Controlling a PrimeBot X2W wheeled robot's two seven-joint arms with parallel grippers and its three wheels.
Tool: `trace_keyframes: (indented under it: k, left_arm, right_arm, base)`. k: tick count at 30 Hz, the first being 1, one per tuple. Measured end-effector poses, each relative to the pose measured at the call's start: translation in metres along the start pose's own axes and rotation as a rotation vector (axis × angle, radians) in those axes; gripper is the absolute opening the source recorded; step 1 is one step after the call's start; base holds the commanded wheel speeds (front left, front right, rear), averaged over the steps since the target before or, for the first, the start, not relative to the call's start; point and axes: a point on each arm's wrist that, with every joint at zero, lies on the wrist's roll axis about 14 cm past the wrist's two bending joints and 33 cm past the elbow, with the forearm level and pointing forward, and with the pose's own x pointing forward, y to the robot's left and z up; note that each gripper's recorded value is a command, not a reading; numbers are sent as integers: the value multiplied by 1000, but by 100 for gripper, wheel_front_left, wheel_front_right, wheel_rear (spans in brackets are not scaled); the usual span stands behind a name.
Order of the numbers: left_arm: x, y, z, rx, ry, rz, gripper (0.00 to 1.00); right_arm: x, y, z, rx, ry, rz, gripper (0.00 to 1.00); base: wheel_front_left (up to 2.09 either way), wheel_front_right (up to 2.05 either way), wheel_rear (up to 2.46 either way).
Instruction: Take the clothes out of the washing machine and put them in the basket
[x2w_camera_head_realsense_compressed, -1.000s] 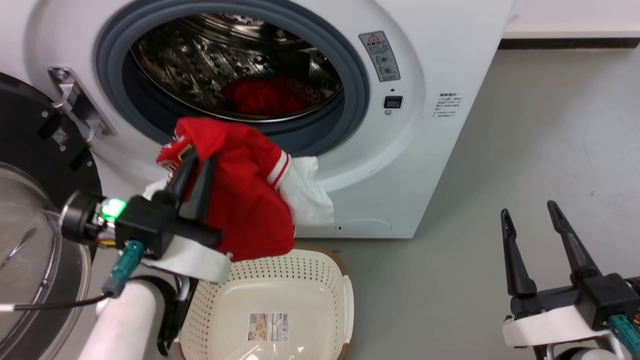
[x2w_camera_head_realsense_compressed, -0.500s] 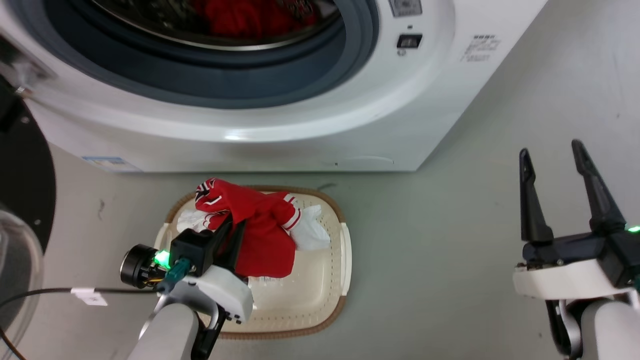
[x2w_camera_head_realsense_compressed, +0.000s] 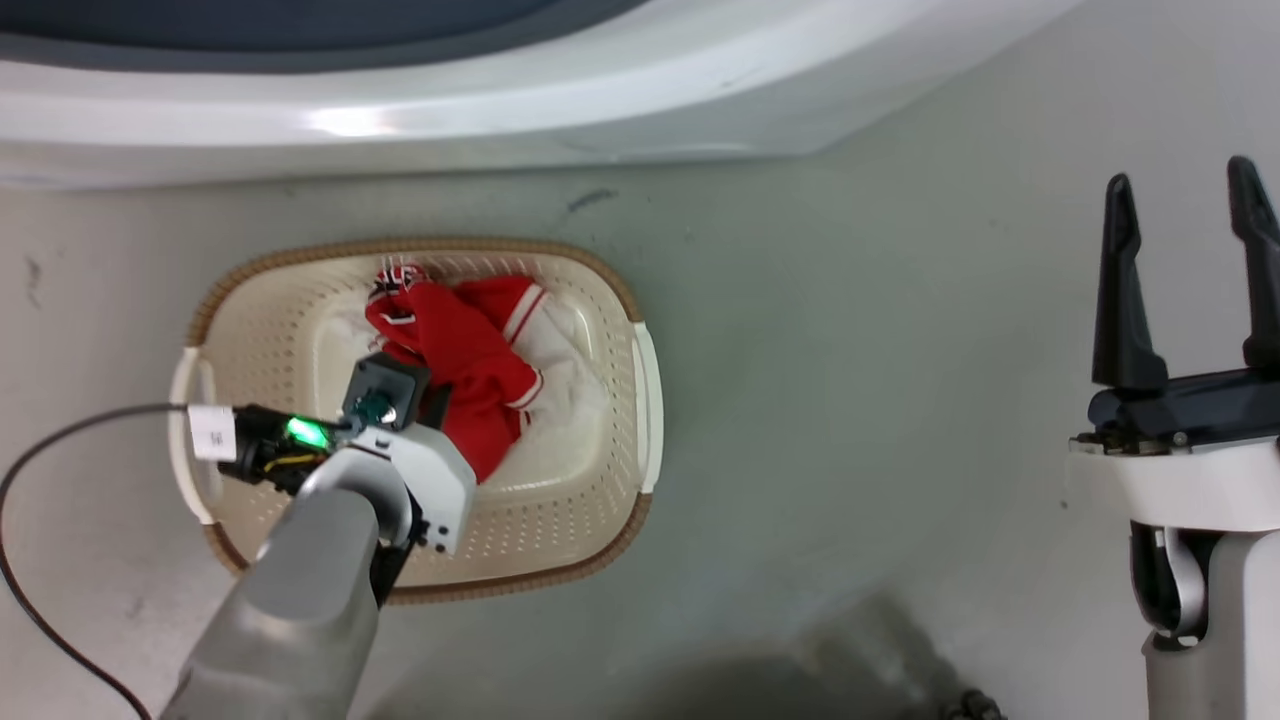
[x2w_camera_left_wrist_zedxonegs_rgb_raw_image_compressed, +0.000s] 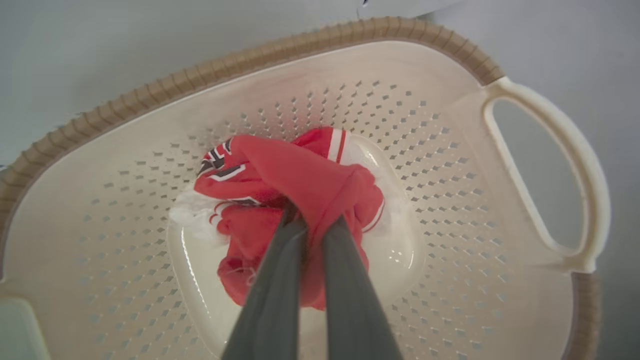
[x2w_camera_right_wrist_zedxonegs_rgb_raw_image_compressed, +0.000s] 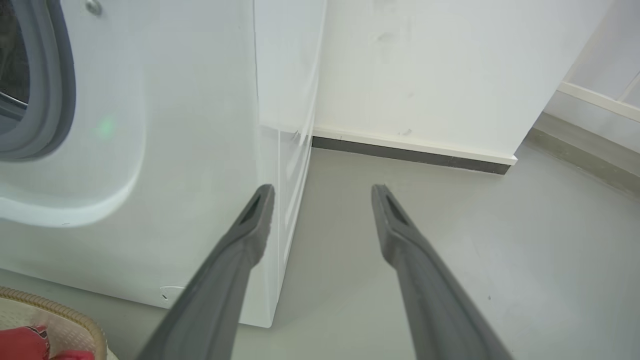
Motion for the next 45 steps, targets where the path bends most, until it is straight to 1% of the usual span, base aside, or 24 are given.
trace_keyframes:
  k: [4,9,15,16,17,24,34,37,40,45]
  left_arm:
    - [23,6,-26,15,98,-9,0]
    - [40,10,-66,46,246,-18,0]
    - [49,4,-88,60,342,-43,0]
    - [49,3,-90,63,354,-45,44]
    - [48,3,-90,67,358,-45,100]
    - [34,3,-73,39,315,-14,100]
    - [-11,-6,-32,-22,169,35,100]
    - [-25,-4,-11,-37,98,65,100]
    - [-38,-1,23,-36,-28,97,100]
    - [-71,6,52,-30,-168,158,100]
  right_arm:
    - [5,-5,-23,-5,41,-14,100]
    - [6,-11,-48,-10,91,-28,100]
    - [4,-16,-63,-18,128,-42,100]
    - [4,-16,-62,-18,128,-42,100]
    - [4,-17,-62,-18,126,-43,100]
    - [4,-18,-38,-11,77,-47,100]
    - [-20,-17,4,-18,26,-46,100]
    - [-28,-15,19,-15,2,-41,100]
    - [-34,-11,36,-10,-35,-31,100]
    - [-45,-3,59,-2,-84,-12,100]
  base:
    - [0,0,0]
    - [0,0,0]
    - [0,0,0]
    - [0,0,0]
    - [0,0,0]
    - [0,0,0]
    - [0,0,0]
    - [0,0,0]
    - [0,0,0]
    - [0,0,0]
